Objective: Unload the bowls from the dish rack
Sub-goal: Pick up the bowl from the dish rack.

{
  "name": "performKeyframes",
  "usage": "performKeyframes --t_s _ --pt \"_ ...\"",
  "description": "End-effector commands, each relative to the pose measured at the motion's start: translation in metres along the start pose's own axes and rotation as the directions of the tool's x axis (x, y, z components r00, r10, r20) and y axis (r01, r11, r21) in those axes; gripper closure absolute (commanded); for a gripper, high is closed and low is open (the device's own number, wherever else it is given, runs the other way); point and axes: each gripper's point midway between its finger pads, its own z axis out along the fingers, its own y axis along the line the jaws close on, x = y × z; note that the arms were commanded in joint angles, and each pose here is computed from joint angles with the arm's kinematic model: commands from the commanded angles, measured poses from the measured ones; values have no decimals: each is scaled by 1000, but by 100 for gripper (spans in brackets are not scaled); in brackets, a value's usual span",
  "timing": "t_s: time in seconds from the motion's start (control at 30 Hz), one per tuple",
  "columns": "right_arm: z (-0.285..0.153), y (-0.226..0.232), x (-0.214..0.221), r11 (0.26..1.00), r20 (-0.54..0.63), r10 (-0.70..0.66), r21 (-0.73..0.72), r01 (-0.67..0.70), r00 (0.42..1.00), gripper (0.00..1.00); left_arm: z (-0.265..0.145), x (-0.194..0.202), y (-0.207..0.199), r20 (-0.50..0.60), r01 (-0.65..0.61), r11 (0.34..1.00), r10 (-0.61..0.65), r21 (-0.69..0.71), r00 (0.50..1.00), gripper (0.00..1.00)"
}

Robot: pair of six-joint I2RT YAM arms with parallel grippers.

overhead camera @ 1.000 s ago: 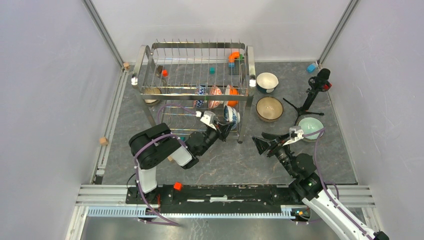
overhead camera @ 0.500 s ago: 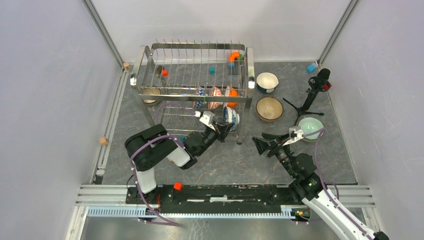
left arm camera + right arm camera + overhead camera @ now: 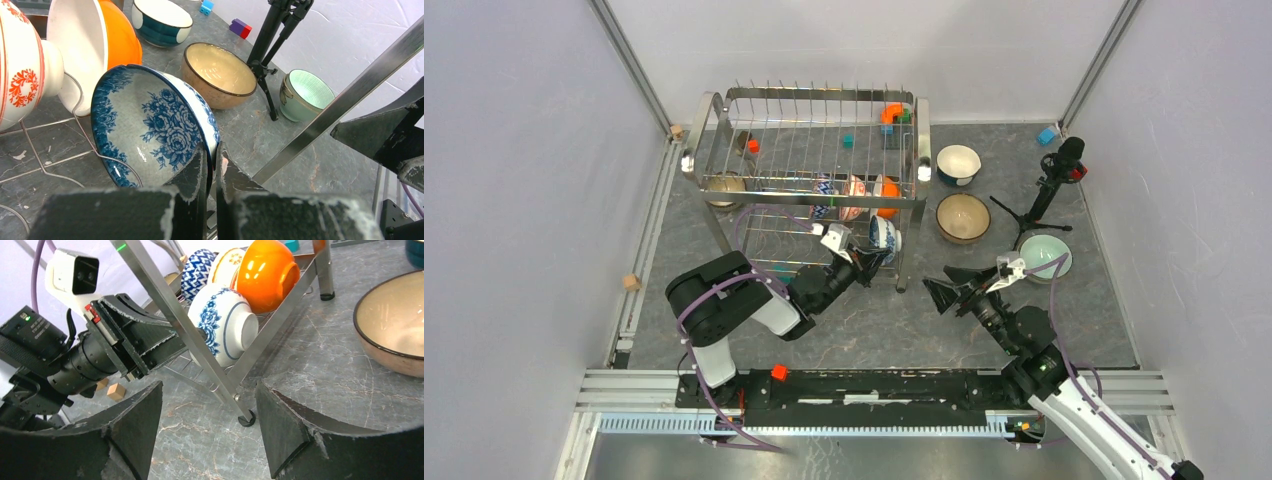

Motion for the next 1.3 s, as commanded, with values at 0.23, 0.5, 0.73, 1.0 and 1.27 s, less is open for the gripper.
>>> performKeyframes --t_s 0.23,0.5,0.73,1.0,1.27 --pt "-2 -3 42 991 -56 -97 -101 91 994 24 -1 -27 -2 100 105 994 -106 14 989 98" --pt "1 18 14 974 64 -123 -186 132 990 16 2 -25 1 80 188 982 -190 32 978 98" --pt "12 30 -5 963 89 -157 -206 173 984 17 3 -30 6 76 228 973 -231 46 970 98" --pt "32 47 -27 953 114 -159 -241 183 981 20 8 -37 8 79 234 970 -239 70 968 98" --pt "58 40 -29 964 77 -180 -185 192 981 24 14 -42 9 78 248 964 -256 93 964 98"
